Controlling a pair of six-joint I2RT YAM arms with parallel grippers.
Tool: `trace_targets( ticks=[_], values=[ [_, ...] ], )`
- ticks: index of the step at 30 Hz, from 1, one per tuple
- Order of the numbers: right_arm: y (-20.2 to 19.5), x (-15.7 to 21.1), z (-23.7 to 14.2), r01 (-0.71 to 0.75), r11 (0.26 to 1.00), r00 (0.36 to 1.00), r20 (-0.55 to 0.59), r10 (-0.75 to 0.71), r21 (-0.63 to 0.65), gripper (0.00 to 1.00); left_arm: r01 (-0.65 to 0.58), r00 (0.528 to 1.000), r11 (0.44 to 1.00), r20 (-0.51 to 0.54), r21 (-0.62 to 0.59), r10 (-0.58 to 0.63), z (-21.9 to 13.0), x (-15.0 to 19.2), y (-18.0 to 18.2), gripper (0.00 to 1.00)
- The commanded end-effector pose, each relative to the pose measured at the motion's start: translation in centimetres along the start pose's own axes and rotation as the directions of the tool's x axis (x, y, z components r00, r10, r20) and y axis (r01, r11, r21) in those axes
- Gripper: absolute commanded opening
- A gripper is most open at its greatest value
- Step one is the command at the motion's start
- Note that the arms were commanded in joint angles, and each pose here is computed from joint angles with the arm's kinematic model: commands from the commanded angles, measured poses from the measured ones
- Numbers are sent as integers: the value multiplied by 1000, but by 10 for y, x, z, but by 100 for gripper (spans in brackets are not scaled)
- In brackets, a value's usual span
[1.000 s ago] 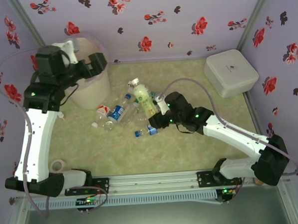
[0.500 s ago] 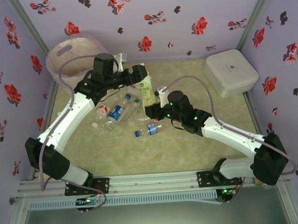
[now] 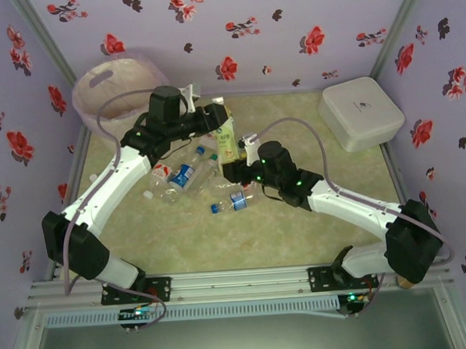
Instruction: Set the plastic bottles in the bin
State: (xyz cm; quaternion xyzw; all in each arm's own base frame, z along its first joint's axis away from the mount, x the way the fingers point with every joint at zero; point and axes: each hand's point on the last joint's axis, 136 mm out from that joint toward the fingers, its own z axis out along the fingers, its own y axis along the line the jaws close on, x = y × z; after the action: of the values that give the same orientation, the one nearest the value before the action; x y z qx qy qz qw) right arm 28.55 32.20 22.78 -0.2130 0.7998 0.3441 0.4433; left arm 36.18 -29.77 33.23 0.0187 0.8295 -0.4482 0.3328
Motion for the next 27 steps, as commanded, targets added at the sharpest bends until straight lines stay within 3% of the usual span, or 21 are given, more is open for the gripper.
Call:
trace_targets(
  ticks=[1, 9, 13, 17, 22, 27],
  values=[
    [1, -19, -1, -21, 1000, 998, 59, 22, -14, 42, -21, 1000, 1000, -20, 15, 21, 4, 2, -3, 45],
    [-12, -27, -15, -31, 999, 998, 54, 29, 31, 99, -62, 998, 998, 29, -21, 63, -8, -27, 0, 42],
    [-27, -29, -33, -39, 995, 997, 66, 32, 95, 100, -102, 992, 994, 67, -32, 104, -20, -51, -5, 41],
    [-45, -22, -50, -49, 984, 998, 54, 40, 169, 99, -173, 972, 984, 154, -51, 179, -54, -93, -20, 39],
    [-63, -14, -65, -67, 970, 997, 47, 58, 235, 99, -262, 904, 956, 313, -134, 291, -113, -154, -38, 28],
    [-65, -13, -72, -83, 966, 996, 59, 70, 245, 99, -215, 836, 932, 438, -291, 330, -168, -207, -13, 6]
  ],
)
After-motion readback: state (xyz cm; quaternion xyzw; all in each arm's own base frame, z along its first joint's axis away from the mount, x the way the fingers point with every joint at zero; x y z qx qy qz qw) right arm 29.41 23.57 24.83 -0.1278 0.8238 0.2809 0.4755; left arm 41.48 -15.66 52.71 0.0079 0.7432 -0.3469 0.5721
